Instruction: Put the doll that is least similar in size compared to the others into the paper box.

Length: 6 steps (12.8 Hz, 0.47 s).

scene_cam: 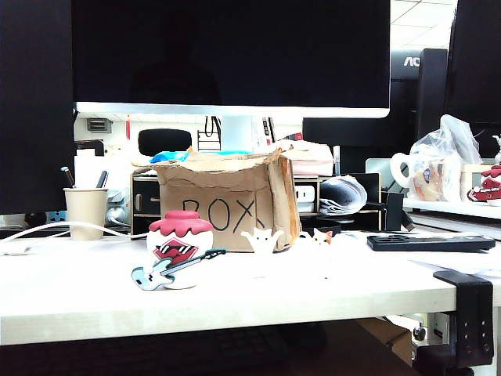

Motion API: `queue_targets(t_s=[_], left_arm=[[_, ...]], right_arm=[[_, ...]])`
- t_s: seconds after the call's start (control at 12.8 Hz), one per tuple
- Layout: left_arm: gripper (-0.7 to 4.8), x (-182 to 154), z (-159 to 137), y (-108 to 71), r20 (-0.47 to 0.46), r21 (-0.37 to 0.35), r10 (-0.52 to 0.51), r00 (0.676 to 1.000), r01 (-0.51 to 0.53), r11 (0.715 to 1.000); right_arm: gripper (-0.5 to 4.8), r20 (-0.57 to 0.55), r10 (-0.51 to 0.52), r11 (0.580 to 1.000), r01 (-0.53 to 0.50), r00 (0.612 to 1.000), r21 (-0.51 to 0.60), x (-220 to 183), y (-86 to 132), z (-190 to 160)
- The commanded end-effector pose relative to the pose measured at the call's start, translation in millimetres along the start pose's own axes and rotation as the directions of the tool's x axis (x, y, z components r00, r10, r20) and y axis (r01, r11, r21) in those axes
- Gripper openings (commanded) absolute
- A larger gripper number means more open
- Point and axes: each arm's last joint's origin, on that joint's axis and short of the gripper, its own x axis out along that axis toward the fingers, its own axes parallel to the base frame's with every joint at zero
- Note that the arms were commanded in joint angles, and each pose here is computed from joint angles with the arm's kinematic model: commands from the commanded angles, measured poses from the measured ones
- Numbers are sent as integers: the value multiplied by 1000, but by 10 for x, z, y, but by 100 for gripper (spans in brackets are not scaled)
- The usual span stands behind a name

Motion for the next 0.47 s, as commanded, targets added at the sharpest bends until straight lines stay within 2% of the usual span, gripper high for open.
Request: queue_targets(t_s=[0.08,0.31,0.39,0.47], left_arm=[[-5,-1,15,1,13,5,-1,1000,1,1000],[-5,-1,16,-5,13,5,-7,1000,7,1000],[-5,2,19,-53,16,8,-57,998,57,998],[-5,-7,24,-236,19,20,-243,970,242,970]], right_arm=[[-5,13,-2,1000,2,1000,0,2,0,-1],[-5,13,-2,1000,2,1000,0,2,0,-1],[-5,13,-2,1000,2,1000,0,2,0,-1],[-5,13,-1,1000,1,1000,0,2,0,-1]])
